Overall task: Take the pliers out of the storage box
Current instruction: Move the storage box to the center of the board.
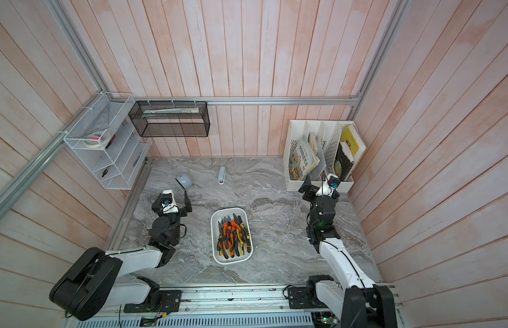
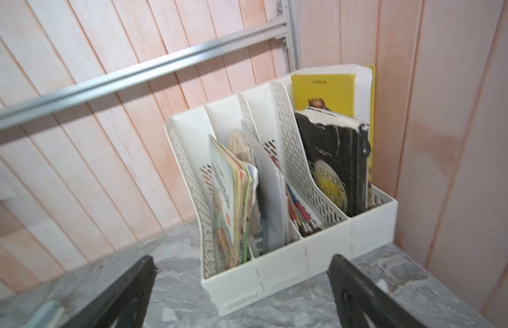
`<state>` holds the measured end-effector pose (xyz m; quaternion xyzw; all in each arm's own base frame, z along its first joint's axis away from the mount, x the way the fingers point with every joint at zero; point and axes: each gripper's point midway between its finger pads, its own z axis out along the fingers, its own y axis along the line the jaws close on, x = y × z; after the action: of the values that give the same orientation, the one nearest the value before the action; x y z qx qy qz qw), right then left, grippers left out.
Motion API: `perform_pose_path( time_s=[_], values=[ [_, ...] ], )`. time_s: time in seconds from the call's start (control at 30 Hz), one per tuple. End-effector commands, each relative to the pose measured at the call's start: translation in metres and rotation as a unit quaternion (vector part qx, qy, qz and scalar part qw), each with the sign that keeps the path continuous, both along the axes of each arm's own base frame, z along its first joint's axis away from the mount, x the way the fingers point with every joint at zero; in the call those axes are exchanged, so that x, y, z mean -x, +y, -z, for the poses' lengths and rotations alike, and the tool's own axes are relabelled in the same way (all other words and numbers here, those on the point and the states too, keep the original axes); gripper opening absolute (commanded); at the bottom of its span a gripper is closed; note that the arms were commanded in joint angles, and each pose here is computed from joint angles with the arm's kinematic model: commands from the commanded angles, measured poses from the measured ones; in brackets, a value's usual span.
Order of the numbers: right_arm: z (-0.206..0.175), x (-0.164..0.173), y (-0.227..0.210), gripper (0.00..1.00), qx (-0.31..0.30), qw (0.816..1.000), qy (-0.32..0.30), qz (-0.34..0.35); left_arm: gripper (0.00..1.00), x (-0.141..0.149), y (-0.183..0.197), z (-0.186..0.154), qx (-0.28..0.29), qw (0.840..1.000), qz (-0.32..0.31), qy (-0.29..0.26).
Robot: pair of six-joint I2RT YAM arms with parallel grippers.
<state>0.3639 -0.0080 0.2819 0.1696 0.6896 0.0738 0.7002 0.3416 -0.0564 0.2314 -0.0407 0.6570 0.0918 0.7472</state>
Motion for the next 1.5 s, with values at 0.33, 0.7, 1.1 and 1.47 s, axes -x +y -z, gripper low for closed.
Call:
perform_pose_path(
  time_s=[0.33, 0.7, 1.1, 1.47],
  values=[
    [0.140, 0.102, 0.136, 0.98, -0.037, 0.849, 0.463, -0.250, 0.79, 0.069, -0.041, 0.020, 0.222, 0.880, 0.044, 0.417],
    [0.119, 0.126, 0.177, 0.58, -0.103, 0.835, 0.431, -0.325, 0.84, 0.126, -0.098, 0.086, 0.340, 0.722, 0.113, 0.592],
    [0.131, 0.138, 0.175, 0.57, -0.121, 0.829, 0.439, -0.325, 0.82, 0.140, -0.123, 0.124, 0.357, 0.654, 0.120, 0.656],
    [0.142, 0.138, 0.181, 0.58, -0.130, 0.821, 0.446, -0.331, 0.74, 0.119, -0.127, 0.132, 0.318, 0.670, 0.100, 0.663]
  ],
)
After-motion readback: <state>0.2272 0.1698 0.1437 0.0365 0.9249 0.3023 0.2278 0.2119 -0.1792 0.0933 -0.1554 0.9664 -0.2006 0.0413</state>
